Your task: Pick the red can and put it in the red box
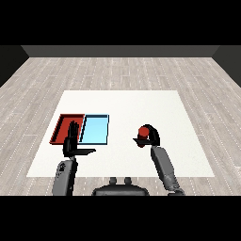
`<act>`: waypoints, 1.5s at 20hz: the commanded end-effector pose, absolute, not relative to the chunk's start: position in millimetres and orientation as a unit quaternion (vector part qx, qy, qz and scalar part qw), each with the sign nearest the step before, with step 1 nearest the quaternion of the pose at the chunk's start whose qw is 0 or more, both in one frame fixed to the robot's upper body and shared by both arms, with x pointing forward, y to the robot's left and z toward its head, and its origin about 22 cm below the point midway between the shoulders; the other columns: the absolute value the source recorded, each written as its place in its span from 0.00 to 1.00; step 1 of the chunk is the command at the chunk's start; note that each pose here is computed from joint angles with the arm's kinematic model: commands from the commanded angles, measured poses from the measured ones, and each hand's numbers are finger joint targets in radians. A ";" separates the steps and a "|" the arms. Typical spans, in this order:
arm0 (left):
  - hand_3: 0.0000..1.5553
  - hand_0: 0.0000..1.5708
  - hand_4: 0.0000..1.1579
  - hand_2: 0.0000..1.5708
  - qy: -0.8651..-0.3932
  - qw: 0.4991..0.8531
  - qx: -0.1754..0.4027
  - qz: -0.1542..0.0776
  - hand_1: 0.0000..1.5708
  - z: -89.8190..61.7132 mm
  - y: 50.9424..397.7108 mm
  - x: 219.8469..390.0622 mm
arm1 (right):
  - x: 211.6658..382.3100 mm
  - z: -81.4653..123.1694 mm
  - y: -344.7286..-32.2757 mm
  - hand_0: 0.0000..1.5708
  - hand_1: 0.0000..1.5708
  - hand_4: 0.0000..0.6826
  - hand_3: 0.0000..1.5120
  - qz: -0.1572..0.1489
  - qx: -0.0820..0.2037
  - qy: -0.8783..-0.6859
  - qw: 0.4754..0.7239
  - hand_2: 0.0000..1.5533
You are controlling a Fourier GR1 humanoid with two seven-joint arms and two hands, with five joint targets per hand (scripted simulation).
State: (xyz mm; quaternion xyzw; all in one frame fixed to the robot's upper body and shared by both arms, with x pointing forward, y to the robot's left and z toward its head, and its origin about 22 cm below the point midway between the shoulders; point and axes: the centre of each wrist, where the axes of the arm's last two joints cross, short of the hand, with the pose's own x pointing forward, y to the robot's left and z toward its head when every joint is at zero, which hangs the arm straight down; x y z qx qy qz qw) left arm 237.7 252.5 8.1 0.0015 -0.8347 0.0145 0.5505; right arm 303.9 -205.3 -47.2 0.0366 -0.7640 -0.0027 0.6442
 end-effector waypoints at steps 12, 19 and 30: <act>0.00 0.00 0.00 0.00 -0.809 0.583 -0.066 -0.042 0.00 14.7 168.2 272.8 | 290.5 5.0 -193.1 0.91 0.91 0.95 0.94 -0.003 0.054 -0.804 0.592 0.93; 0.00 0.00 0.00 0.00 -0.800 0.591 -0.087 -0.049 0.00 37.0 161.8 278.3 | 307.2 16.0 -148.5 0.91 0.91 0.97 0.94 -0.003 0.063 -0.811 0.581 0.93; 0.00 0.00 0.00 0.00 -0.795 0.592 -0.111 -0.066 0.00 31.4 107.0 272.0 | 307.7 23.2 -100.1 0.88 0.88 0.92 0.92 0.011 0.089 -0.827 0.555 0.90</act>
